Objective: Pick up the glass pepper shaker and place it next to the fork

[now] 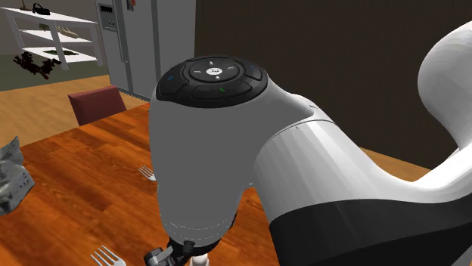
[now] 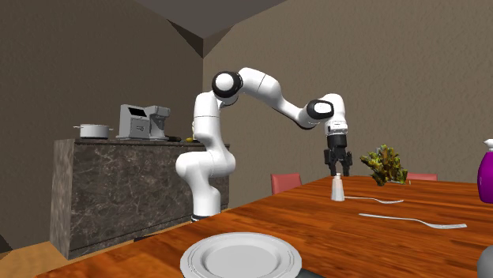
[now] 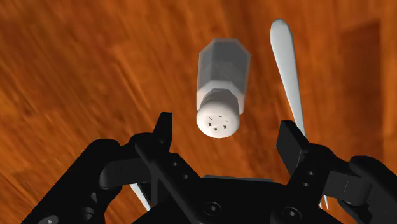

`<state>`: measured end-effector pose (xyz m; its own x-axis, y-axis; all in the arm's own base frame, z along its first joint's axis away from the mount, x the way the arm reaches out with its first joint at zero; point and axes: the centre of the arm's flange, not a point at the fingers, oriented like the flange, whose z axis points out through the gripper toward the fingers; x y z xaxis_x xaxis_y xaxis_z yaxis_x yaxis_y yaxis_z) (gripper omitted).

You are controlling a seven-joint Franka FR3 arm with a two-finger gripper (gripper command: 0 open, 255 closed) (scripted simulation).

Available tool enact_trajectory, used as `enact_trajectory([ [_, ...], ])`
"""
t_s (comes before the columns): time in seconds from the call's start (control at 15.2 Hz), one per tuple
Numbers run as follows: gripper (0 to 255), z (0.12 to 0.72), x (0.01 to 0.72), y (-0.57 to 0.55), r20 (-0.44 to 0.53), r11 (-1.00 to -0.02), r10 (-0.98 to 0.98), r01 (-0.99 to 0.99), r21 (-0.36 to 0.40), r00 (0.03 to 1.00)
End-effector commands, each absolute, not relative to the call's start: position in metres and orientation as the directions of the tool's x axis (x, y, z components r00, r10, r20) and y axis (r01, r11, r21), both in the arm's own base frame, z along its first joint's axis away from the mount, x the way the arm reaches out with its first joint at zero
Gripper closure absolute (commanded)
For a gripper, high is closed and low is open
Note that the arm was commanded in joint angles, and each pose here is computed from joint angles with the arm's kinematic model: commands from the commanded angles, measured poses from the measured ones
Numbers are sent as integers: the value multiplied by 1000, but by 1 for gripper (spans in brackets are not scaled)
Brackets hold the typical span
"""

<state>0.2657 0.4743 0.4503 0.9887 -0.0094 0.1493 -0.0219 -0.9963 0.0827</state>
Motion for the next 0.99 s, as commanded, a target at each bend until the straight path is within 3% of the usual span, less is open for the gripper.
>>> enact_trajectory([
  [0.0,0,450,266,474,149,-996,-9,-22,83,989],
  [0.2,0,450,266,474,149,-996,-9,-22,83,989],
  [0.46,0,500,258,479,149,-996,-9,-22,83,989],
  [0.92,0,500,258,479,149,-996,-9,-22,83,989],
])
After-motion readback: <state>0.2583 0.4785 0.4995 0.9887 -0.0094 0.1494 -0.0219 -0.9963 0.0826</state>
